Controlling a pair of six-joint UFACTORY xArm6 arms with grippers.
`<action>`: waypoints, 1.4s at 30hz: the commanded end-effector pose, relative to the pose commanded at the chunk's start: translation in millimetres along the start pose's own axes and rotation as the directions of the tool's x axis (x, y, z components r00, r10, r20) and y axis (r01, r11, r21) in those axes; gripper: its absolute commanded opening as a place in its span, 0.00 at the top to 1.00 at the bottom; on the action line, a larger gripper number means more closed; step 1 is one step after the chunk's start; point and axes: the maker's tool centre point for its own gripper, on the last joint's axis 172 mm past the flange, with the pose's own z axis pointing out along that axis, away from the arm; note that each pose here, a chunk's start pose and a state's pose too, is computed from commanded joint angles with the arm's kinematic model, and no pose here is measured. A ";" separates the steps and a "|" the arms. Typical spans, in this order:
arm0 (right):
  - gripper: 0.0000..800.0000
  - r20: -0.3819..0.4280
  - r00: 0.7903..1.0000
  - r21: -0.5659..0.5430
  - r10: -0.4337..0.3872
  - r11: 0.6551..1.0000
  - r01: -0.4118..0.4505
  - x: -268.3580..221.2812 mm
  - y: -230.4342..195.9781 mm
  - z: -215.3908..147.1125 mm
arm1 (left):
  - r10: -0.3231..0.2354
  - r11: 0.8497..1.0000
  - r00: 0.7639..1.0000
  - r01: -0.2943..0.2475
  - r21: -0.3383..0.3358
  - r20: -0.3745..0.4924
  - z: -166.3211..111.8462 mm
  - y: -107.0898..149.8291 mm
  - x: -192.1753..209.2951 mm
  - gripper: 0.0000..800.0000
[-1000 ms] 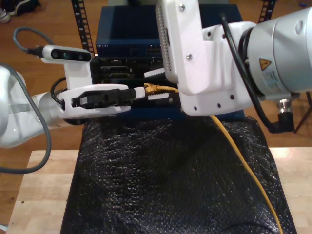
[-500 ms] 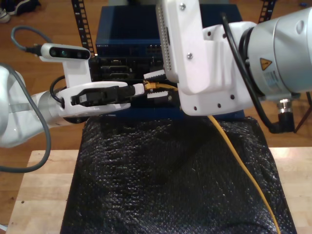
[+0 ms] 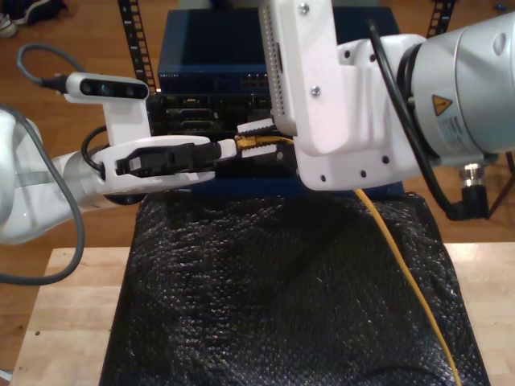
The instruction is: Grab the cable and plug it in
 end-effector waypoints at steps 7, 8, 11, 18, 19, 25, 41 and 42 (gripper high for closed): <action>0.86 0.000 1.000 0.000 0.000 1.000 0.000 0.0 0.0 0.0 | -0.002 1.000 1.000 0.002 -0.001 0.000 0.4 -0.3 -0.5 0.97; 0.88 0.000 1.000 0.000 0.000 1.000 0.000 0.0 0.0 0.0 | -0.002 1.000 1.000 0.002 -0.001 0.000 0.4 -0.3 -0.5 0.97; 0.96 0.000 1.000 0.000 0.002 1.000 -0.002 0.0 0.0 0.0 | -0.002 1.000 1.000 0.002 -0.004 0.000 0.6 0.6 -0.6 0.88; 1.00 0.000 1.000 0.000 0.021 1.000 -0.021 0.0 0.0 0.0 | 0.024 0.999 0.999 -0.025 -0.037 -0.024 2.4 9.4 5.9 0.49; 1.00 0.000 1.000 0.000 0.021 1.000 -0.021 0.0 0.0 0.0 | 0.028 0.999 0.999 -0.029 -0.037 -0.028 2.3 9.6 7.3 0.42; 1.00 0.000 0.999 0.001 0.041 0.999 -0.041 0.1 0.6 0.9 | 0.038 0.999 0.999 -0.039 -0.025 -0.030 1.0 8.4 10.3 0.00; 1.00 0.143 0.914 -0.008 0.380 0.924 -0.383 -80.7 35.4 7.8 | 0.213 0.936 0.977 -0.205 0.286 0.003 -70.6 8.0 65.7 0.00; 1.00 0.161 0.899 -0.003 0.409 0.911 -0.413 -90.3 34.7 6.7 | 0.210 0.929 0.978 -0.206 0.306 0.022 -75.2 7.9 65.0 0.00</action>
